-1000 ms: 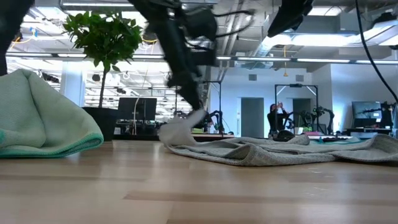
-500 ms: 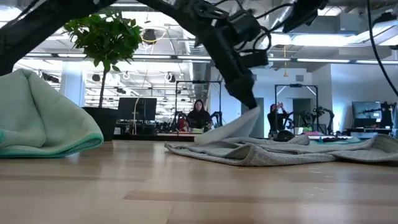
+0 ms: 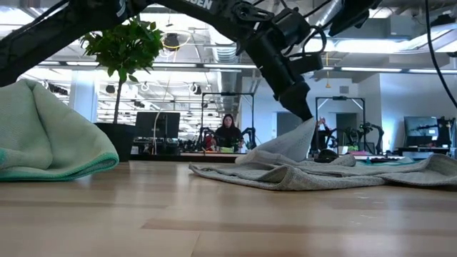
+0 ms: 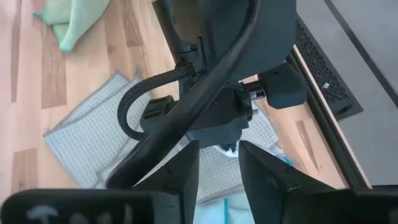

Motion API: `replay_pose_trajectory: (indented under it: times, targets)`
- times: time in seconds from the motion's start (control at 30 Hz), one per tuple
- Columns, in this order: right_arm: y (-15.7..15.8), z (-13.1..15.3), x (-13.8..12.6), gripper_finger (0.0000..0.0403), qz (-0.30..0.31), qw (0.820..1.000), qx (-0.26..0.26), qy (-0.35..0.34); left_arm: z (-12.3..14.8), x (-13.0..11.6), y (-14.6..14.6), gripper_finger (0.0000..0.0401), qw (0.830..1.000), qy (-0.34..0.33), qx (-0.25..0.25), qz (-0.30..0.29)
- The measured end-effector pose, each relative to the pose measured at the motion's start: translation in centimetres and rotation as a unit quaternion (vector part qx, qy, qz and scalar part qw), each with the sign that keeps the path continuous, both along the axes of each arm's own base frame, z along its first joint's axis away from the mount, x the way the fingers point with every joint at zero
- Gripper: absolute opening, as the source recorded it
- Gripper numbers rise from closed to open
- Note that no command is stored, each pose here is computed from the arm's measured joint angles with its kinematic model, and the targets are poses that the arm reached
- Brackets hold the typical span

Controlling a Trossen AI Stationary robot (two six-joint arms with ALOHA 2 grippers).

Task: Fold microfiber towels
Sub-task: Fold the gray microfiber cloth, then put the gray microfiber cloth into the bin

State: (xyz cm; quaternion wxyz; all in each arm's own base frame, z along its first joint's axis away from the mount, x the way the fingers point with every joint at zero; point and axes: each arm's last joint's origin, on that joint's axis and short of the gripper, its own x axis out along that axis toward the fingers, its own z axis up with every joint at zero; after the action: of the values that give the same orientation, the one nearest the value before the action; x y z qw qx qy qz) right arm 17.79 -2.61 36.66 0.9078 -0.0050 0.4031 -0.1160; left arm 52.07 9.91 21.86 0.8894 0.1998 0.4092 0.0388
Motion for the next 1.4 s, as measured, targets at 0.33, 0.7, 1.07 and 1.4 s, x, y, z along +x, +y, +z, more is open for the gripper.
replay_pose_trajectory:
  times: [0.33,0.7,1.07,1.4]
  targets:
    - [0.0,0.0,0.0,0.0135,0.000,1.000,0.000,0.000,0.0,0.0,0.0,0.0029,0.999,-0.013,-0.029,0.032]
    - [0.0,0.0,-0.1,0.0134,0.000,1.000,0.000,0.004,0.4,0.4,-0.2,0.0112,0.998,-0.038,-0.025,0.032]
    - [0.0,-0.3,-0.3,0.0133,0.000,1.000,0.003,0.025,0.5,0.7,-1.8,0.0128,0.998,-0.041,-0.032,0.039]
    - [0.3,-1.4,-1.4,0.0133,0.044,0.992,-0.006,0.118,9.0,-3.3,-2.8,0.0128,0.996,0.001,-0.062,0.069]
